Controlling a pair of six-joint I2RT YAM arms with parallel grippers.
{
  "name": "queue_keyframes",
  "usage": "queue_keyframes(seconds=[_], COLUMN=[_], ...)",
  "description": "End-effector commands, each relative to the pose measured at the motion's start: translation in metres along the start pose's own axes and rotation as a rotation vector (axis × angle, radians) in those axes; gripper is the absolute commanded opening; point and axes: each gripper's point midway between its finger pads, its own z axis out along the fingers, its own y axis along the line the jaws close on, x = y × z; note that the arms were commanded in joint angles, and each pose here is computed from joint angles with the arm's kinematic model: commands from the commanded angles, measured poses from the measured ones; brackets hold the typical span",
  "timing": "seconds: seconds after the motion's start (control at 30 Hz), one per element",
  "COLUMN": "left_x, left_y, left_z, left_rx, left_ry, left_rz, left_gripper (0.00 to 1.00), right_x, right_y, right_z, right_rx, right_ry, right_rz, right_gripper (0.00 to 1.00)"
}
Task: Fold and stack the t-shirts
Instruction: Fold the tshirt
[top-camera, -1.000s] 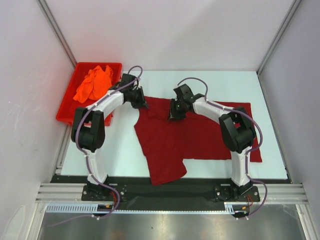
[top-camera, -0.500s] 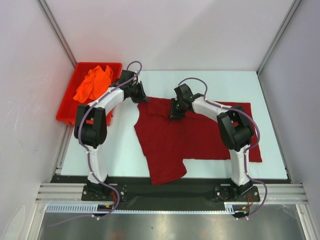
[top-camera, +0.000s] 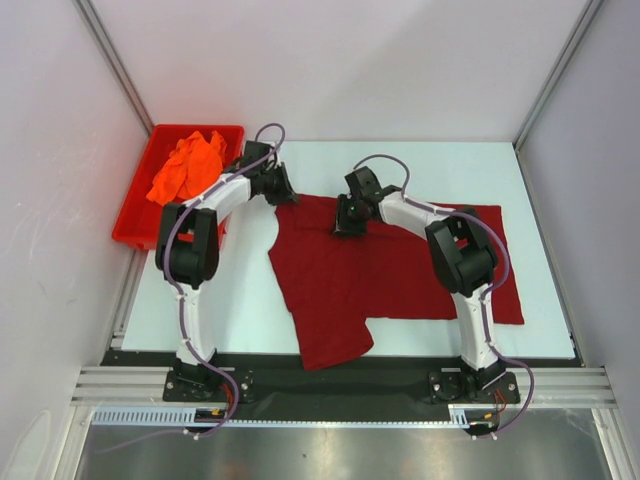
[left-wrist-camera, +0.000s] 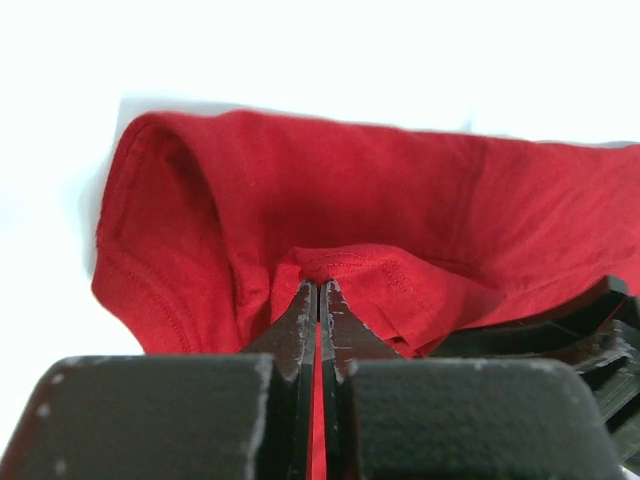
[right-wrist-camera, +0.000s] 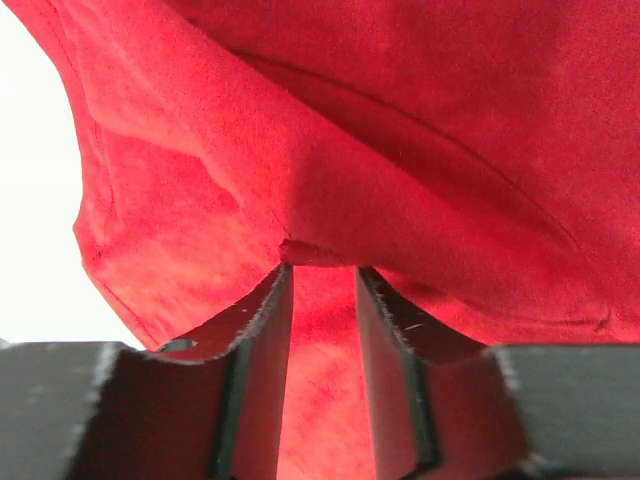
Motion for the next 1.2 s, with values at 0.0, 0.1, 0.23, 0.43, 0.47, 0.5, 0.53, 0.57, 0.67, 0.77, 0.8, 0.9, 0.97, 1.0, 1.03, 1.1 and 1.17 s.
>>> queue_keyframes(seconds=[0.0, 0.1, 0.23, 0.43, 0.47, 0.5, 0.53, 0.57, 0.67, 0.77, 0.8, 0.9, 0.97, 1.0, 1.03, 1.1, 1.17], left_x=[-0.033, -0.036, -0.035, -0.033, -0.031, -0.031, -0.031, -0.029, -0.029, -0.028, -0.028, -0.027, -0.028, -0.027, -0.026, -0.027, -0.026], left_y=[-0.017, -0.019, -0.019, -0.018, -0.017, -0.017, -0.017, -0.015, -0.016, -0.016, -0.016, -0.015, -0.015, -0.015, -0.015, -0.014, -0.015], left_z=[-0.004, -0.004, -0.003, -0.004, -0.003, -0.003, -0.003, -0.002, -0.002, -0.001, -0.001, -0.001, -0.001, -0.001, 0.0, 0.0, 0.001], left_rx=[0.069, 0.079, 0.081, 0.079, 0.079, 0.079, 0.079, 0.077, 0.081, 0.083, 0.083, 0.082, 0.082, 0.081, 0.082, 0.081, 0.086], left_ry=[-0.077, -0.08, -0.075, -0.073, -0.07, -0.07, -0.07, -0.066, -0.07, -0.069, -0.07, -0.068, -0.071, -0.069, -0.065, -0.07, -0.068], left_rz=[0.018, 0.017, 0.016, 0.018, 0.015, 0.014, 0.011, 0.008, 0.004, 0.001, 0.001, 0.002, 0.003, 0.0, -0.001, -0.004, -0.009], left_gripper=[0.0, 0.0, 0.0, 0.0, 0.0, 0.0, 0.01, 0.0, 0.0, 0.0, 0.0, 0.0, 0.0, 0.0, 0.0, 0.0, 0.0], right_x=[-0.023, -0.034, -0.039, -0.034, -0.036, -0.037, -0.037, -0.038, -0.038, -0.035, -0.034, -0.03, -0.028, -0.028, -0.026, -0.025, -0.021], right_y=[0.01, 0.015, 0.015, 0.009, 0.01, 0.01, 0.01, 0.011, 0.012, 0.01, 0.008, 0.002, 0.0, 0.0, 0.0, -0.001, -0.005], right_z=[0.001, 0.002, 0.004, -0.002, -0.006, -0.007, -0.009, -0.014, -0.022, -0.025, -0.025, -0.024, -0.022, -0.02, -0.018, -0.013, -0.009], right_rx=[-0.017, -0.026, -0.014, 0.002, -0.003, 0.0, 0.003, 0.002, 0.015, 0.021, 0.027, 0.054, 0.054, 0.056, 0.06, 0.071, 0.091], right_ry=[-0.058, -0.084, -0.077, -0.087, -0.092, -0.093, -0.095, -0.1, -0.106, -0.106, -0.105, -0.098, -0.099, -0.1, -0.093, -0.094, -0.084], right_rz=[0.007, -0.002, -0.012, 0.0, 0.006, 0.003, 0.0, -0.007, -0.033, -0.037, -0.034, -0.02, -0.014, -0.015, -0.012, -0.002, 0.01], right_gripper=[0.38, 0.39, 0.4, 0.4, 0.4, 0.4, 0.4, 0.4, 0.32, 0.17, 0.14, 0.12, 0.12, 0.13, 0.16, 0.2, 0.24])
